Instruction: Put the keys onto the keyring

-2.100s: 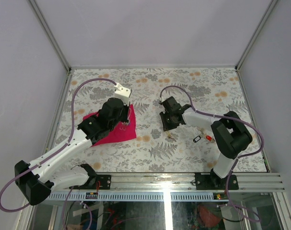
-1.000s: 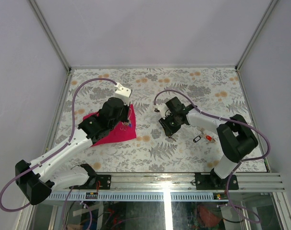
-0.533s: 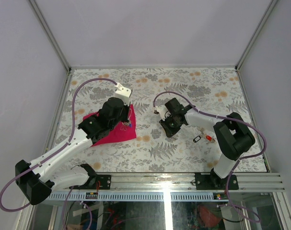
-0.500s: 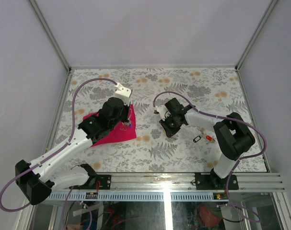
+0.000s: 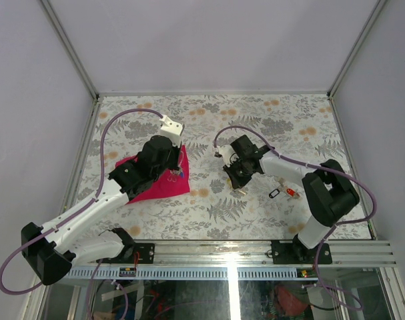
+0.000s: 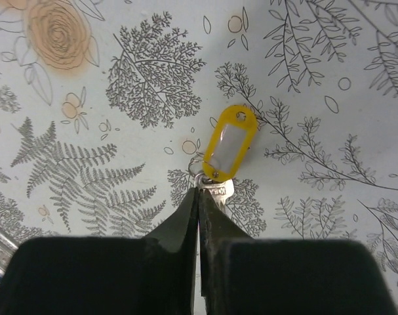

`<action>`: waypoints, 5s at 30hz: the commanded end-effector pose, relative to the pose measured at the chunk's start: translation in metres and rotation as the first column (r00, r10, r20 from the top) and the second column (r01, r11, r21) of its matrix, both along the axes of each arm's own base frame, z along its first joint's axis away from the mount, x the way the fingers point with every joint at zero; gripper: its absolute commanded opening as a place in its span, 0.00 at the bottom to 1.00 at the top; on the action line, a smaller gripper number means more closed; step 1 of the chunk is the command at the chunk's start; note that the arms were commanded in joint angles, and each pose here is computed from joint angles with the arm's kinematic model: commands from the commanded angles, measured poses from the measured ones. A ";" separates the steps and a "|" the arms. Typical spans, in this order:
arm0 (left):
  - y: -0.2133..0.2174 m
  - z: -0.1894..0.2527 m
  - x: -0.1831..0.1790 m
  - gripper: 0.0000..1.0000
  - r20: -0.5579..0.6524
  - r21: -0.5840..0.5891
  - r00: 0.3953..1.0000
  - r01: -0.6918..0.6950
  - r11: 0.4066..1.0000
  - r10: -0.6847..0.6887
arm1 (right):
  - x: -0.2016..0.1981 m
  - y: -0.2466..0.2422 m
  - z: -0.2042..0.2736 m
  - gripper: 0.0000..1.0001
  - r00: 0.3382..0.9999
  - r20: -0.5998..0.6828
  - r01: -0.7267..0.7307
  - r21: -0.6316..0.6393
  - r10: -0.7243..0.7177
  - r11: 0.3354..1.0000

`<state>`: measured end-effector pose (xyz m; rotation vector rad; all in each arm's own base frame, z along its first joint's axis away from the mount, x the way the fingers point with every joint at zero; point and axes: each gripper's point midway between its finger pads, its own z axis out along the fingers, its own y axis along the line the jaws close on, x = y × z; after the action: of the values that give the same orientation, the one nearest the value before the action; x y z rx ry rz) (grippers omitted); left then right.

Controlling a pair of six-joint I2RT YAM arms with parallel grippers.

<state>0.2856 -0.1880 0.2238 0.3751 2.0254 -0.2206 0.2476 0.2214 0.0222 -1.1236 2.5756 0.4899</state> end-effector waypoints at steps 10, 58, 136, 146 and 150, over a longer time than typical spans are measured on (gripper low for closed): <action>-0.001 0.024 0.008 0.00 0.080 -0.055 0.997 -0.007 0.998 0.012 | 0.009 0.016 0.040 0.42 0.992 0.093 -0.094 0.098 0.085 0.991; 0.000 0.022 0.009 0.00 0.075 -0.053 0.997 -0.008 0.999 0.012 | 0.012 0.031 0.023 0.36 0.994 -0.003 -0.107 0.071 0.108 0.992; 0.002 0.022 0.011 0.00 0.072 -0.058 0.997 -0.021 0.998 0.026 | 0.019 0.015 0.038 0.00 0.760 0.254 0.631 -0.070 -0.598 0.773; 0.001 0.027 0.008 0.00 0.089 -0.077 0.996 -0.011 0.997 0.018 | 0.021 0.015 0.094 0.00 0.785 0.115 0.573 0.238 -0.608 0.784; 0.000 0.031 0.006 0.00 0.104 -0.093 0.995 0.006 0.996 0.003 | 0.022 0.014 0.119 0.00 0.819 0.093 0.487 0.407 -0.566 0.773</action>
<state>0.2865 -0.1835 0.2309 0.3530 2.0051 -0.2292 0.2648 0.2217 0.1037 -0.1965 2.5042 0.3659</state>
